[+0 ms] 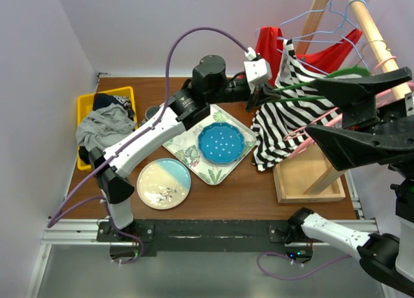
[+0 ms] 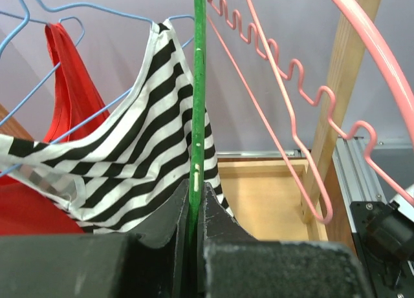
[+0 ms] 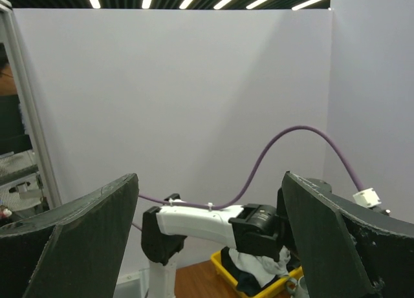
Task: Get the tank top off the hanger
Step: Place the hanger at the clothesline.
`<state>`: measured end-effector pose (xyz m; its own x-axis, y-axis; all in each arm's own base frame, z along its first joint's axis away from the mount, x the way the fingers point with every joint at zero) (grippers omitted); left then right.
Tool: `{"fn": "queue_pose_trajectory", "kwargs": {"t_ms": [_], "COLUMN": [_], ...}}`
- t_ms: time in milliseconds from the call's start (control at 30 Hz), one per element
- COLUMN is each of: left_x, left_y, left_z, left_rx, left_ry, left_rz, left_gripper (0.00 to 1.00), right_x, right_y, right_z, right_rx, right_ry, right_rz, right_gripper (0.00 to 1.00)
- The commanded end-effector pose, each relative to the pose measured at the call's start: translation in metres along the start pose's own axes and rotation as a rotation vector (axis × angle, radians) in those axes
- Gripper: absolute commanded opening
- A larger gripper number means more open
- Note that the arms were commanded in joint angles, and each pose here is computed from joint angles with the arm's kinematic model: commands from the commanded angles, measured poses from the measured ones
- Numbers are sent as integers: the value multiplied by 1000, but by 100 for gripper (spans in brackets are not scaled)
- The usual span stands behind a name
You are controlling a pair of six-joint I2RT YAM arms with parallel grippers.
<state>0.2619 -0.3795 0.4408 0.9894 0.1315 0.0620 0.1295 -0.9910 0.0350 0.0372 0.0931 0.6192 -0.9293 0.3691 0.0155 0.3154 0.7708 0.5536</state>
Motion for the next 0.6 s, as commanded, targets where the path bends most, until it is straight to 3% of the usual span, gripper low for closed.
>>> {"fn": "queue_pose_trajectory", "kwargs": {"t_ms": [0,367,433,467,567], "left_x": [-2,1,1,1,0], "left_y": [13,41,38,38,30], "left_z": [-36,-3,-3,4,8], "left_rx": [-123,-68,-68,-57,-59], "left_ry": [74,6,9,6,21], "left_rz": [-27,-28,-45,-52,-68], "left_gripper": [0,0,14,28,36], "right_x": [7,0,-3,-4,-9], "right_y": [-3,-2,-1,-2,-4], "right_z": [-8,6,8,10,11], "right_rx": [-39,-11,-9,-4,-12], "right_ry": [4,28,27,25,21], "right_rz": [-35,-6,19,34,88], "right_gripper": [96,96,95,94,94]}}
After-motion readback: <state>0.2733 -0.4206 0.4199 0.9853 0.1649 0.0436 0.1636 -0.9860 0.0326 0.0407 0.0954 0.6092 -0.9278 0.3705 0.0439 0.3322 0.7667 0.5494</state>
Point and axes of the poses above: each gripper's point midway between its finger pads, its own y axis out along the fingers, its own x axis along the line the jaws close on, z = x × y, the point moved 9 cm from there along -y, back along the fingers, and after that the axes turned 5 degrees about -y, right-handed, at the moved point
